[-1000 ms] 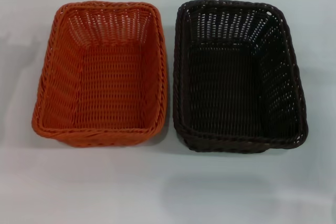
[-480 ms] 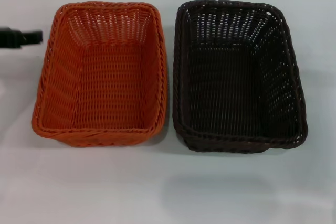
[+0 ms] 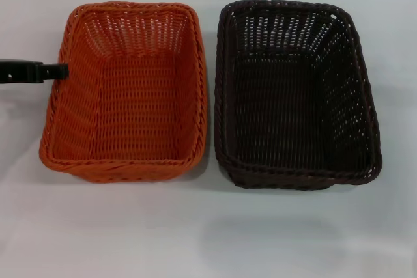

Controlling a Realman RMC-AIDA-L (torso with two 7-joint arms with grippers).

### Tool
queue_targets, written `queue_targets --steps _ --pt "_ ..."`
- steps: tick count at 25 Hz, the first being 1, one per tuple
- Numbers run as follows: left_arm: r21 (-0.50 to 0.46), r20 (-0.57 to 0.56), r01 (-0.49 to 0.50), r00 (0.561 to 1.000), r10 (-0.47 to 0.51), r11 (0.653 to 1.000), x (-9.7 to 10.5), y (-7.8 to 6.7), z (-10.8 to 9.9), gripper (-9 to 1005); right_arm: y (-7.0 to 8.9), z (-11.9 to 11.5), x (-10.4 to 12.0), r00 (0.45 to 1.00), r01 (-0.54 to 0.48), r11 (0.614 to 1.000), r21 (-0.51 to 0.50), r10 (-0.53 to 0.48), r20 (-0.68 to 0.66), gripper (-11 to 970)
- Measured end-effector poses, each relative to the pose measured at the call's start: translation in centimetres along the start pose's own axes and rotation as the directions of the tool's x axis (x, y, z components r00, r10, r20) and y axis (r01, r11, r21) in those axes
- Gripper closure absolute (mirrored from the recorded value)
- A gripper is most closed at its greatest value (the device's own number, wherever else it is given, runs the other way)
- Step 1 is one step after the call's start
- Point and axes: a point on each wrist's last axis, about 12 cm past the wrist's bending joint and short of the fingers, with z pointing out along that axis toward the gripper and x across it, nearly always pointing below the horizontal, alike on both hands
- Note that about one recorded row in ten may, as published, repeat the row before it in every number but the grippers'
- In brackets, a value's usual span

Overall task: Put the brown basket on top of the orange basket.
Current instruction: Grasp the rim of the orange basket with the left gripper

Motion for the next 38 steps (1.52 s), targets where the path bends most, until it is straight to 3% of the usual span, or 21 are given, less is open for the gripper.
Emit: queue_targets --steps 7,20,26,33,38 --pt "0.036 -0.030 -0.011 0.999 0.012 0.999 0.3 -1.2 1.6 261 0.1 0.1 0.0 1.000 -0.001 1.000 -0.002 0.001 0.000 129" --pt "0.040 -0.061 -0.004 0.998 0.006 0.999 0.5 -1.1 3.0 296 0.3 0.2 0.0 1.000 -0.007 1.000 -0.006 0.007 -0.002 129" --pt "0.044 -0.084 -0.049 0.995 0.052 0.998 0.8 -1.1 3.5 439 0.6 0.5 -0.1 1.000 -0.011 1.000 -0.012 0.011 0.002 129" --pt "0.058 -0.077 -0.172 0.981 0.176 0.983 0.6 -1.1 3.3 743 0.8 0.7 -0.2 1.000 -0.014 1.000 -0.016 0.014 0.005 129" --pt "0.079 -0.035 -0.303 0.951 0.307 0.950 -1.0 -0.1 2.5 795 0.7 0.8 -0.2 1.000 -0.014 1.000 -0.013 0.014 0.006 129"
